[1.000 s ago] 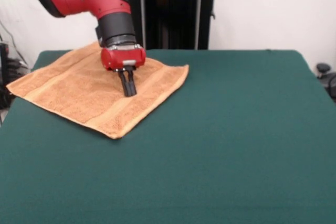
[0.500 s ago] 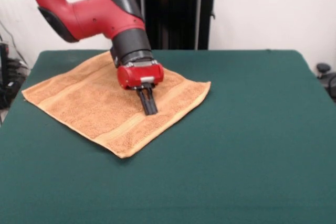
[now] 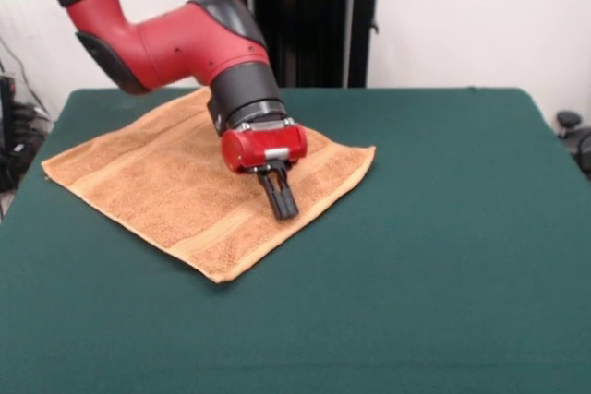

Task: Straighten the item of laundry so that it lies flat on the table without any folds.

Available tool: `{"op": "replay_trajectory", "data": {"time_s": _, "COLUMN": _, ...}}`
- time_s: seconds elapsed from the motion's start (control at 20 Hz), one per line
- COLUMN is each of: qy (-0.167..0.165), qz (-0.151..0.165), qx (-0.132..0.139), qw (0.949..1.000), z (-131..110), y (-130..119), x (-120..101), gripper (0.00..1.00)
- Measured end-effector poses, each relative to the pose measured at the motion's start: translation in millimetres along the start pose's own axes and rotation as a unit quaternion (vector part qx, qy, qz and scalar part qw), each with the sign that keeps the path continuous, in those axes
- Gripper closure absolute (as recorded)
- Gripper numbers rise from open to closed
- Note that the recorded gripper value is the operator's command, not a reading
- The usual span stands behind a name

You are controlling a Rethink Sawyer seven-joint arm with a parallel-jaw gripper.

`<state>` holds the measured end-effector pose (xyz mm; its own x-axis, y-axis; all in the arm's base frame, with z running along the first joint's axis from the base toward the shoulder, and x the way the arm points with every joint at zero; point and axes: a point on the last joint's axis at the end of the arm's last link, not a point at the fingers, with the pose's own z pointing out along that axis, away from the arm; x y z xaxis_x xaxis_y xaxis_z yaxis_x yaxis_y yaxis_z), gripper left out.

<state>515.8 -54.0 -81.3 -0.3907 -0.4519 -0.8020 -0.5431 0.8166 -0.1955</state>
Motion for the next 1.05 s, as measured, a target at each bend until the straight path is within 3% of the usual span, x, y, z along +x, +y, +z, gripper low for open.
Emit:
{"op": "replay_trajectory", "data": {"time_s": 0.2, "qy": 0.012, "qz": 0.003, "qx": -0.005, "qw": 0.9999, "z": 8.4, "y": -3.5, "x": -2.3, "gripper": 1.00}}
{"op": "replay_trajectory", "data": {"time_s": 0.5, "qy": 0.063, "qz": 0.017, "qx": -0.006, "qw": 0.9979, "z": 19.0, "y": -18.8, "x": -13.3, "gripper": 1.00}}
{"op": "replay_trajectory", "data": {"time_s": 0.7, "qy": 0.081, "qz": 0.016, "qx": 0.009, "qw": 0.9965, "z": 19.5, "y": -44.6, "x": -35.1, "gripper": 1.00}}
{"op": "replay_trajectory", "data": {"time_s": 0.8, "qy": 0.098, "qz": 0.014, "qx": 0.029, "qw": 0.9946, "z": 13.9, "y": -74.6, "x": -58.6, "gripper": 1.00}}
{"op": "replay_trajectory", "data": {"time_s": 1.05, "qy": 0.138, "qz": 0.010, "qx": 0.053, "qw": 0.9890, "z": -1.0, "y": -119.8, "x": -100.1, "gripper": 1.00}}
